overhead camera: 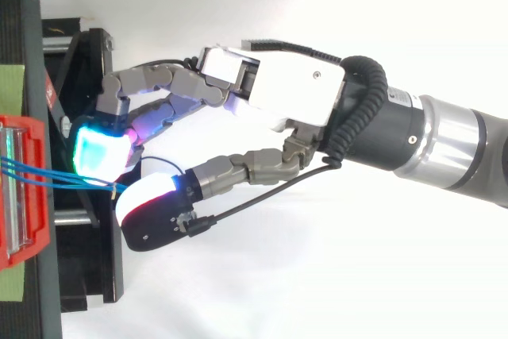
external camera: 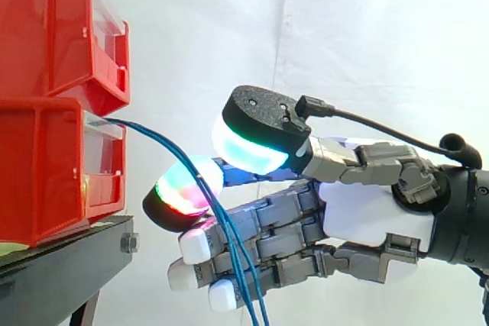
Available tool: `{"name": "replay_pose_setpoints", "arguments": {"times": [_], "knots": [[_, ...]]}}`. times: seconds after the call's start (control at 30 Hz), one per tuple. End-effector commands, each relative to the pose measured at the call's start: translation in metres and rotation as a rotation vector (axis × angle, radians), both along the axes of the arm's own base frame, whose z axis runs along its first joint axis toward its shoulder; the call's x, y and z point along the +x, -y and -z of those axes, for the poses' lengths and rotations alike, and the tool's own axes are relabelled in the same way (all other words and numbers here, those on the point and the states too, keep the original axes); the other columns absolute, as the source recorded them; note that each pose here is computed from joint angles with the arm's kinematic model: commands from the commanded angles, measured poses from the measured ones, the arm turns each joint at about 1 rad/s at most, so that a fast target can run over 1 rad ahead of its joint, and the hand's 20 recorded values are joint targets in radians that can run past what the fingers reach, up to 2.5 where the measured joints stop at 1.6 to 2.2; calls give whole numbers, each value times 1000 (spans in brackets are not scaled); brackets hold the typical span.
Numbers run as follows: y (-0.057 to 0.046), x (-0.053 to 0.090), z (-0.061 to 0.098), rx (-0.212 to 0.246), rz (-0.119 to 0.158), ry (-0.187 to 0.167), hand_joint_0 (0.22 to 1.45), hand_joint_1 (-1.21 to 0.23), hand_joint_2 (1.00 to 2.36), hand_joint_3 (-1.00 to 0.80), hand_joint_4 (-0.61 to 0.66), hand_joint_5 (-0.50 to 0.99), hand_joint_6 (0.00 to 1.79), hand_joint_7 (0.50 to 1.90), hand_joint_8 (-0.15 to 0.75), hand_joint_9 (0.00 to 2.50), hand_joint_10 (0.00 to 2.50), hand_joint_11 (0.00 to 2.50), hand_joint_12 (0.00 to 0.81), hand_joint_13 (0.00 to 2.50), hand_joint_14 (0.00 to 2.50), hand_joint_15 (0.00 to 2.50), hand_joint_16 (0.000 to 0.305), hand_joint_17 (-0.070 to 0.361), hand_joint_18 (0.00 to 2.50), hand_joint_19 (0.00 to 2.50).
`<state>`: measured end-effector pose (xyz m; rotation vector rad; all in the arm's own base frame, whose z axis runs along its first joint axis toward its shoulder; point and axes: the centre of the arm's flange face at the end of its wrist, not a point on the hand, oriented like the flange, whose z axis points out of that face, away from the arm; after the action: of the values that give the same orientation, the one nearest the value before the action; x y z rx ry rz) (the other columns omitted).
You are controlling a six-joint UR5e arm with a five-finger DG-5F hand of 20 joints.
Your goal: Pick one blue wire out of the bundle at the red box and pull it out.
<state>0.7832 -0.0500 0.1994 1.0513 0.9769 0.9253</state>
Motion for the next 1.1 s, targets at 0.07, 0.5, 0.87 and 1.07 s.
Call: {"name": "replay_pose_setpoints", "arguments": {"times": [0.07,0.5,0.87,1.07], "knots": [[0,-1,3,-4,0,-7,549,-672,1004,-457,287,-101,538,1283,357,746,12,465,447,710,13,369,59,133,682,450],[-1,-2,15,-7,-1,3,562,-694,1005,-427,276,-107,559,1278,352,742,12,474,443,712,12,363,58,131,684,444],[-3,-2,15,-10,-6,3,605,-722,1017,-239,238,-197,833,995,353,717,13,525,440,719,13,363,58,129,698,436],[-4,-1,14,-22,-5,2,574,-682,1012,-347,280,-193,826,905,359,731,13,513,444,726,13,372,58,131,710,450]]}}
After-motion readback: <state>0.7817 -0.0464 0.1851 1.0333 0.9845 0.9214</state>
